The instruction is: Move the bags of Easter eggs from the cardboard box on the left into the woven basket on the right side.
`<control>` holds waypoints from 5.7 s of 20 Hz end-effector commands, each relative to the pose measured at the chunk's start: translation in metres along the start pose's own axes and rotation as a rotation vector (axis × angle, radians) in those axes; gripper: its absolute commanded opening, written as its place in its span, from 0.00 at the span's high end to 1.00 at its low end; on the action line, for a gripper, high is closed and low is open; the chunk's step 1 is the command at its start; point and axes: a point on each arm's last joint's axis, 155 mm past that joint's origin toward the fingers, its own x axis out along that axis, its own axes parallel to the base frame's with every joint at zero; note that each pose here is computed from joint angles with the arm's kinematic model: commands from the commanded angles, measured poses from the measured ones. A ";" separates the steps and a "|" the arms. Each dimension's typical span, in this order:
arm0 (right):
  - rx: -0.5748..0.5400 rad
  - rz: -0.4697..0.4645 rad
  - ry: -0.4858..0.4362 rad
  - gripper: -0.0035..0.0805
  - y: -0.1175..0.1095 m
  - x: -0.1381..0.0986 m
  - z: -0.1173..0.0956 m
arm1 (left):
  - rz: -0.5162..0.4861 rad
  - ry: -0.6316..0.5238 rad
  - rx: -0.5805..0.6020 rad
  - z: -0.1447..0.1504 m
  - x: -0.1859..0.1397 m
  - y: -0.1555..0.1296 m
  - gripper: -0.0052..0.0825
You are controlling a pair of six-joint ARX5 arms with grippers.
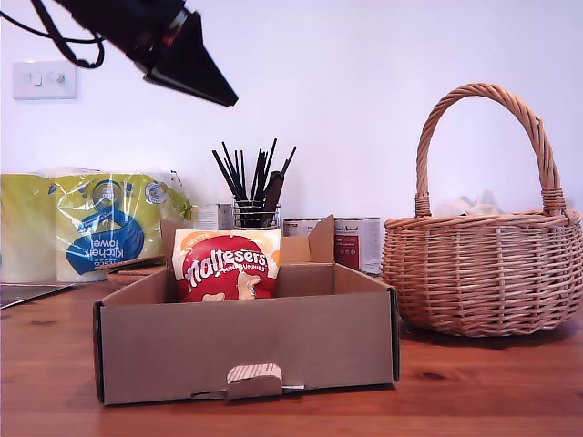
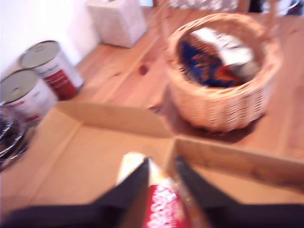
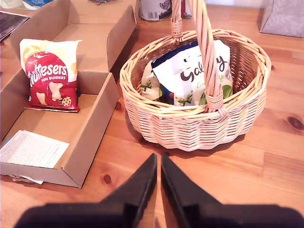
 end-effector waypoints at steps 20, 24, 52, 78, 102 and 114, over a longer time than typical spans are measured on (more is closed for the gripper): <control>-0.006 0.014 -0.020 0.97 0.003 -0.003 0.007 | -0.061 0.385 0.026 -0.124 0.092 0.042 0.26; -0.006 0.021 -0.020 0.97 0.005 -0.003 0.007 | -0.122 0.463 -0.011 -0.143 0.085 0.025 0.26; -0.006 0.040 -0.020 0.97 0.008 -0.003 0.007 | -0.250 0.682 -0.054 -0.172 0.100 -0.049 0.86; -0.007 0.051 -0.018 0.97 0.011 -0.003 0.007 | -0.087 -0.204 0.491 0.060 0.203 -0.108 0.86; -0.005 0.051 0.006 0.97 0.010 0.003 0.004 | 0.026 -0.082 0.682 0.073 0.241 -0.093 0.41; -0.002 0.051 0.027 0.97 0.009 0.009 0.002 | -0.217 0.156 0.551 0.060 0.147 -0.134 0.44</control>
